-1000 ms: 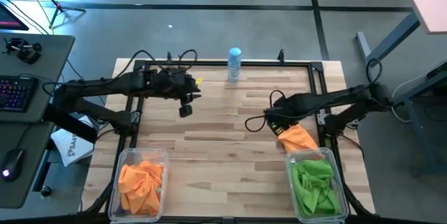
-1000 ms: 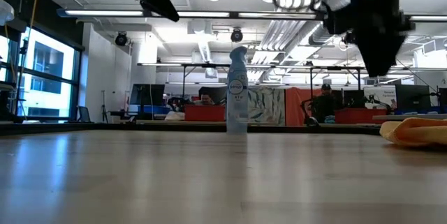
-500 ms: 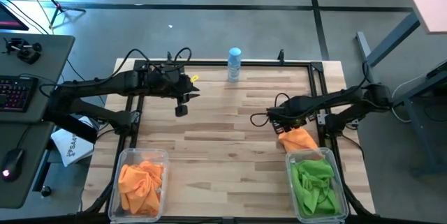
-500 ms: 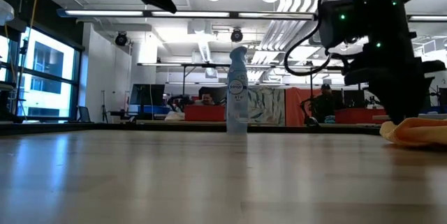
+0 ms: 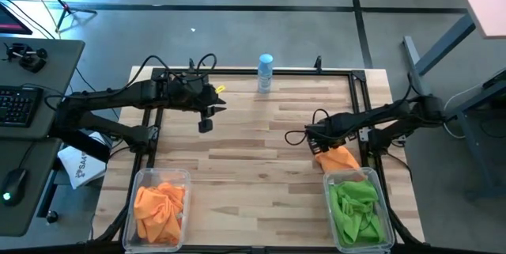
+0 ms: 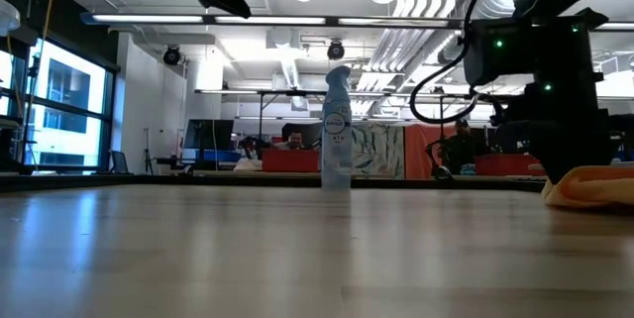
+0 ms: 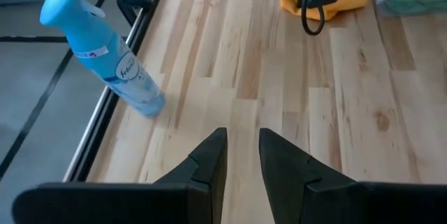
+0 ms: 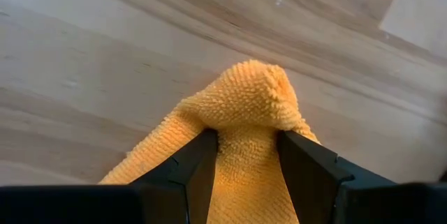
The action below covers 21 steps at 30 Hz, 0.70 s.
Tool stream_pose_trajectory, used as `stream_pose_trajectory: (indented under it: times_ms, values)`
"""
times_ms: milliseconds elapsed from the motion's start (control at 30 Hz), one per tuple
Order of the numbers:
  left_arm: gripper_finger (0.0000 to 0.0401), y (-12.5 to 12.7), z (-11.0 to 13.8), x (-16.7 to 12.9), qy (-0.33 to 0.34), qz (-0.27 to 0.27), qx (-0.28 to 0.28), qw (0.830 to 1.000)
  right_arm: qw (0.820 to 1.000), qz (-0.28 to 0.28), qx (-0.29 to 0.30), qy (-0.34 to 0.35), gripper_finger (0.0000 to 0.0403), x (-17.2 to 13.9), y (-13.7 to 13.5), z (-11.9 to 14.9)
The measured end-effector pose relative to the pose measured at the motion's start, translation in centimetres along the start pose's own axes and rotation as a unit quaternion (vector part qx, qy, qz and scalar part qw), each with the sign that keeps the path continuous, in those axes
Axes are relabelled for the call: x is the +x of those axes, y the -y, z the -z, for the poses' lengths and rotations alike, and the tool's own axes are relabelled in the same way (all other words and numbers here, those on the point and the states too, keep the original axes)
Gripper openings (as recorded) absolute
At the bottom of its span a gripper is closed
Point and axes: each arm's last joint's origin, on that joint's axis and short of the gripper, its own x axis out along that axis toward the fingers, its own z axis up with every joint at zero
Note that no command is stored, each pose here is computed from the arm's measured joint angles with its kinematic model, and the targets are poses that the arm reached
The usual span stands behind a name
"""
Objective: Sort microfiber towel by color & place in baskets
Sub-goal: Put the orange microfiber cloth into the left transparent bin
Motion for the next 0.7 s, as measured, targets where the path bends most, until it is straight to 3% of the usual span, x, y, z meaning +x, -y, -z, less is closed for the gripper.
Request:
stream_pose_trajectory:
  times_ms: [267, 500, 700]
  values:
    - [0.0074, 0.0, -0.2, 0.0, 0.012, -0.002, -0.013, 1.0, 1.0, -0.003, -0.001, 0.002, 0.0136, 0.5, 0.2, 0.1]
    - [0.0074, 0.0, -0.2, 0.0, 0.011, -0.002, -0.017, 1.0, 0.999, -0.031, -0.004, 0.008, 0.0013, 0.5, -0.4, -0.1]
    - [0.0074, 0.0, 0.0, 0.0, 0.001, 0.004, -0.043, 0.999, 0.998, -0.051, -0.013, 0.047, 0.0014, -1.5, -1.8, -1.1]
